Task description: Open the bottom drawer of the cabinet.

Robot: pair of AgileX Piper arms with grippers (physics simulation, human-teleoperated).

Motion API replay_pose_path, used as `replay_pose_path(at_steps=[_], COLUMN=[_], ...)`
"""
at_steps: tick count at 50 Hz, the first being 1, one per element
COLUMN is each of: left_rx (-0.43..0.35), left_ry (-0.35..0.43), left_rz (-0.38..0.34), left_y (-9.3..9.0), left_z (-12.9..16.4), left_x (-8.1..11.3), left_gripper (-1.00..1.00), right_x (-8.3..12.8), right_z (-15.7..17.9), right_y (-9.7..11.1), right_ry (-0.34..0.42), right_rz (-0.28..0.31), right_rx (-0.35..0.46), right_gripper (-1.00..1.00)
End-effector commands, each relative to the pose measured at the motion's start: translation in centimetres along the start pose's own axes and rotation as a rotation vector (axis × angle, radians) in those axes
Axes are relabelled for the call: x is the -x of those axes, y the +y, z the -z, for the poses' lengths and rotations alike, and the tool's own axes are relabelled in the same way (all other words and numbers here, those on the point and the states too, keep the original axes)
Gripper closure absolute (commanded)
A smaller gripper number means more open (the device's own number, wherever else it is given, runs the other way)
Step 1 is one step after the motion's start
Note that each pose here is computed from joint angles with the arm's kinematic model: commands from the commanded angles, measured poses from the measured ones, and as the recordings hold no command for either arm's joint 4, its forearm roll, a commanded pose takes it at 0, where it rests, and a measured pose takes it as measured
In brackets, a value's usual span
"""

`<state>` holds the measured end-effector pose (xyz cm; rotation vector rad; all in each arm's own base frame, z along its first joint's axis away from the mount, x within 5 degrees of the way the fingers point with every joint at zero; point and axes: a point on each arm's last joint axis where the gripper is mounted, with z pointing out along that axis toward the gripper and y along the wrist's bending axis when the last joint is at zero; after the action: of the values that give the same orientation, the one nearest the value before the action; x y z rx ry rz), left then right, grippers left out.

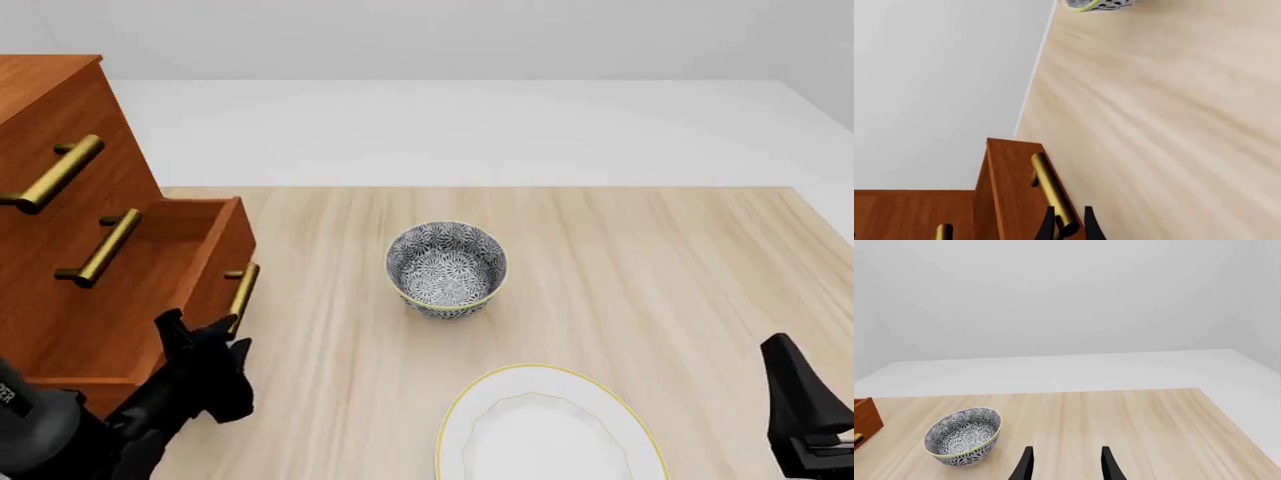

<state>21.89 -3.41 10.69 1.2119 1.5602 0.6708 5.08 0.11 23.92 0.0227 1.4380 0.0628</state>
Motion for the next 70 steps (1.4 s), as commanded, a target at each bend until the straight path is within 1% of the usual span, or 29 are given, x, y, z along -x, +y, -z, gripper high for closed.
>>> replay_pose_path(at_steps=[1, 30, 32, 34, 35, 50, 55, 60, 62, 70], left_rx=[0.069, 0.068, 0.062, 0.065, 0.072, 0.076, 0.074, 0.069, 0.056, 0.045], left_ry=[-0.077, -0.072, -0.064, -0.046, -0.053, -0.055, -0.067, -0.095, -0.114, -0.166], left_rz=[-0.031, -0.044, -0.041, -0.012, -0.017, -0.029, -0.031, -0.032, -0.045, -0.058], left_y=[1.0, 1.0, 0.8, 1.0, 1.1, 1.2, 1.2, 1.0, 0.7, 0.4], left_z=[-1.9, -2.2, -2.2, -2.2, -2.0, -1.8, -1.5, -1.2, -1.2, -0.9], left_x=[1.7, 1.6, 1.4, 0.9, 1.1, 1.1, 1.4, 2.1, 2.6, 3.9], left_gripper=[1.00, 1.00, 1.00, 1.00, -1.00, -1.00, -1.00, -1.00, -1.00, -1.00], right_x=[0.0, 0.1, 0.1, 0.1, 0.1, 0.0, 0.1, 0.1, 0.2, 0.3], right_z=[0.0, 0.0, 0.0, 0.0, 0.0, 0.0, 0.0, 0.0, 0.0, 0.0], right_y=[0.0, 0.0, 0.0, 0.0, 0.0, 0.0, 0.0, 0.0, 0.0, 0.0], right_ry=[0.001, 0.001, 0.002, 0.002, 0.001, 0.002, 0.001, -0.001, -0.003, -0.005], right_rz=[0.001, 0.000, 0.000, 0.000, -0.001, -0.002, -0.003, -0.003, -0.003, -0.005], right_rx=[-0.003, -0.009, -0.009, -0.009, -0.009, -0.007, -0.008, -0.011, -0.011, -0.013], right_gripper=[-1.00, -1.00, -1.00, -1.00, -1.00, -1.00, -1.00, -1.00, -1.00, -1.00])
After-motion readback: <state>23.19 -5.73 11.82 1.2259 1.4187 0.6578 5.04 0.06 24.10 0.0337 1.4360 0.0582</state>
